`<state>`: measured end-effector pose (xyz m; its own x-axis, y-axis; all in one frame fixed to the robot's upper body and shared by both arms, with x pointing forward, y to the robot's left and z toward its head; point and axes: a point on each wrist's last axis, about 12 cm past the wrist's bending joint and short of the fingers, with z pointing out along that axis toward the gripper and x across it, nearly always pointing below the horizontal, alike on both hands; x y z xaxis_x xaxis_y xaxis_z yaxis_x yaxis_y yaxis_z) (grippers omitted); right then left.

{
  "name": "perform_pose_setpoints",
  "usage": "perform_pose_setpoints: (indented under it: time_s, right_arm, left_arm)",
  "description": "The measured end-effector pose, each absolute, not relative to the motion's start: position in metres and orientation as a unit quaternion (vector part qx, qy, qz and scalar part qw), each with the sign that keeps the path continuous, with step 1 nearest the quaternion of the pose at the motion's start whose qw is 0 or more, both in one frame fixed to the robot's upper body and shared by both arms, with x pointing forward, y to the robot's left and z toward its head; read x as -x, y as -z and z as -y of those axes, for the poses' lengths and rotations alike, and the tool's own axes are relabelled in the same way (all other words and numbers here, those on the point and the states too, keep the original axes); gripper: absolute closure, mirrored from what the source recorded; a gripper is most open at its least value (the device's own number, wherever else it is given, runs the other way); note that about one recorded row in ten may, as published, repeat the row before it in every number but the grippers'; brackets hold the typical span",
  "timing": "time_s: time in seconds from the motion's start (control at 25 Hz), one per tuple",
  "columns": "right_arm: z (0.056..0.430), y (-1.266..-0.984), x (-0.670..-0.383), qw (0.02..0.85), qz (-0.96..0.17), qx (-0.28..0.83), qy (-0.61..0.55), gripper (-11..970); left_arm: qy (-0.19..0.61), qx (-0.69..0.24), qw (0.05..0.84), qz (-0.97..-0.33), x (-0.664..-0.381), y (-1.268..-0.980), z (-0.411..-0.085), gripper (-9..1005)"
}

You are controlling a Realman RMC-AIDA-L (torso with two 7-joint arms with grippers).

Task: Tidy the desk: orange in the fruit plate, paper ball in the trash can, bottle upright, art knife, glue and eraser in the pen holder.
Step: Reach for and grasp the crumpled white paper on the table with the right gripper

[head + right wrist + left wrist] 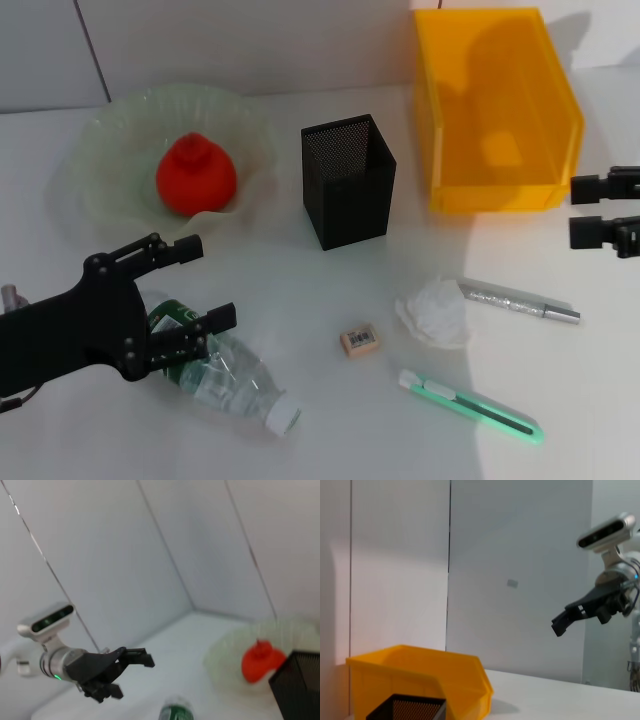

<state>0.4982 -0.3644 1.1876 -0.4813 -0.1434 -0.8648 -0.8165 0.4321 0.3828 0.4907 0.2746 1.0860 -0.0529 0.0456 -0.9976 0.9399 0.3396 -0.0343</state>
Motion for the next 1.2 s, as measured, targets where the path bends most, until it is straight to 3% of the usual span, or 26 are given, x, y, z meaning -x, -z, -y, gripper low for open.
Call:
perform_pose_setpoints:
  time_s: [0.12,0.2,0.28,0.48,0.8,1.2]
  right_arm:
    - [0.334,-1.216,-0.518,0.333,-0.784,0.366,-0.374,133]
    - [0.324,-1.222,-0.521,0.317,-0.791,0.386,-0.353,134]
    - [0.290,-1.231,-0.527,0.252,-0.831,0.424,-0.256,134]
    - [0.271,-1.235,-0.529,0.226,-0.859,0.417,-0.193,138]
    - [0.249,-1.220,-0.536,0.225,-0.870,0.411,-0.153,136]
    - [0.214,-1.176,-0.555,0.192,-0.877,0.411,-0.157,144]
  left_arm:
    - [0.396,-0.393,0.543,-0.627,-0.485,-1.074,-0.279,182]
    - [0.394,-0.381,0.544,-0.635,-0.484,-1.071,-0.281,182]
    - [0.396,-0.369,0.544,-0.642,-0.482,-1.067,-0.283,182]
    - [0.397,-0.371,0.541,-0.641,-0.483,-1.067,-0.281,181]
    - [0.396,-0.369,0.540,-0.644,-0.485,-1.065,-0.279,181]
    - [0.397,-0.367,0.536,-0.648,-0.485,-1.063,-0.278,182]
